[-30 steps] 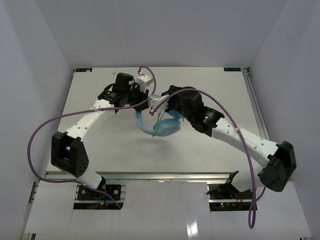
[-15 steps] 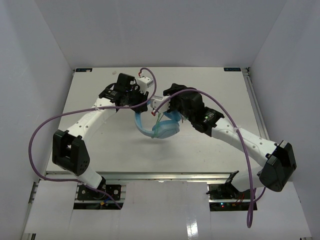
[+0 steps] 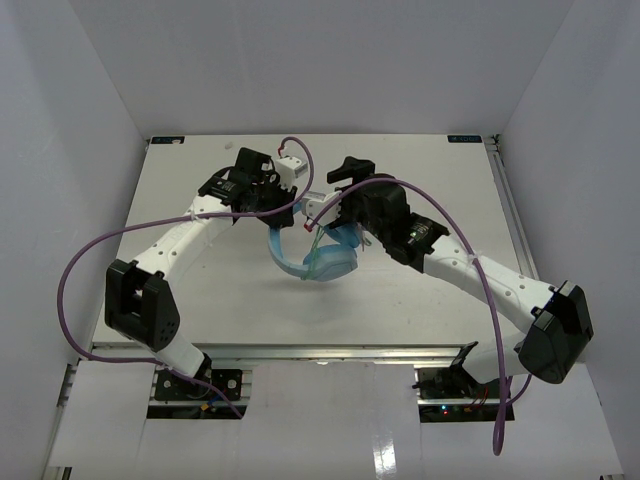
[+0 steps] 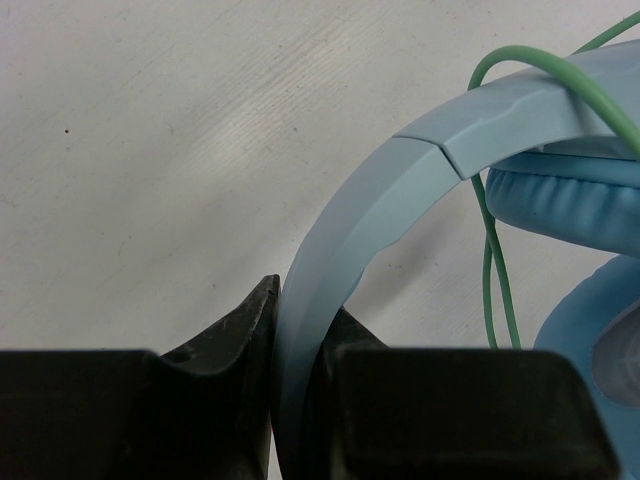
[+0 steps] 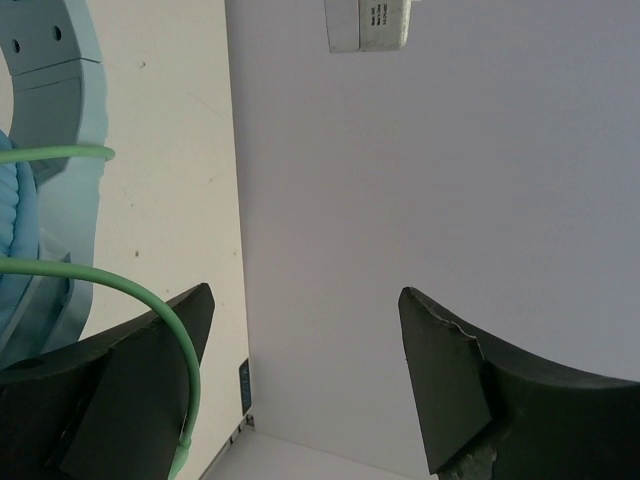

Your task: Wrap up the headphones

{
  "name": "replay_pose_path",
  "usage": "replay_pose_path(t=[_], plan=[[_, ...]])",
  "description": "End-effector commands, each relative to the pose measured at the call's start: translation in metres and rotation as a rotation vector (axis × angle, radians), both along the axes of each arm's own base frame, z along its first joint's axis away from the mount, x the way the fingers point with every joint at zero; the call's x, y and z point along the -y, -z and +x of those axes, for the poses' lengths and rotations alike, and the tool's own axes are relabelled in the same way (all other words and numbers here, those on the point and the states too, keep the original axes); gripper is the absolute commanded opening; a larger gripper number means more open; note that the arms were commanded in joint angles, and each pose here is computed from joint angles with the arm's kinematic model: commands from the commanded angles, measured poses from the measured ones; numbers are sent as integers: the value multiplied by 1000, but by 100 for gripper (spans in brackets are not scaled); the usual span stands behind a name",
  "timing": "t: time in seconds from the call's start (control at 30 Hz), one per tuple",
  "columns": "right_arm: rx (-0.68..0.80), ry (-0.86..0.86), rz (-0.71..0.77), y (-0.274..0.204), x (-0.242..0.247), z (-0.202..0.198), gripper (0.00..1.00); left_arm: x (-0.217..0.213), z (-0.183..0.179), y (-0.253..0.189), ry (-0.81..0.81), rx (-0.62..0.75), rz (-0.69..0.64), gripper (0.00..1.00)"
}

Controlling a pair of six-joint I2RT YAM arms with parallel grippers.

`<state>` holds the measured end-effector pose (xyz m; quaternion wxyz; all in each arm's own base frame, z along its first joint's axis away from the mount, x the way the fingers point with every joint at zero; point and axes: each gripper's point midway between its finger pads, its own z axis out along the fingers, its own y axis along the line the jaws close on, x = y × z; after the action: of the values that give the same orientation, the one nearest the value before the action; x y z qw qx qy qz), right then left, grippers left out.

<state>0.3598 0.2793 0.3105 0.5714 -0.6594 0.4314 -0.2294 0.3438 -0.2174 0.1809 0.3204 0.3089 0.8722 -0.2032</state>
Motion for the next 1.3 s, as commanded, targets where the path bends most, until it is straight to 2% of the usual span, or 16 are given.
replay_pose_path(t=[0.0,0.23,0.53,0.8,1.13,1.27], plan=[[36,16,-58,0,9,9,83,23,-3,-44,76,75,-125,0],[10,-41,-115,5,7,7,84,26,-5,-42,95,63,-136,0],[13,-156,-150,-14,6,14,86,33,-7,-38,129,38,-152,0],[-43,-295,-217,4,-10,4,89,32,-7,-32,129,28,-145,0],[-128,-397,-146,-4,-13,-5,91,33,-6,-31,129,27,-141,0],[-132,-407,-179,-2,-10,-5,94,34,-5,-30,132,23,-146,0]])
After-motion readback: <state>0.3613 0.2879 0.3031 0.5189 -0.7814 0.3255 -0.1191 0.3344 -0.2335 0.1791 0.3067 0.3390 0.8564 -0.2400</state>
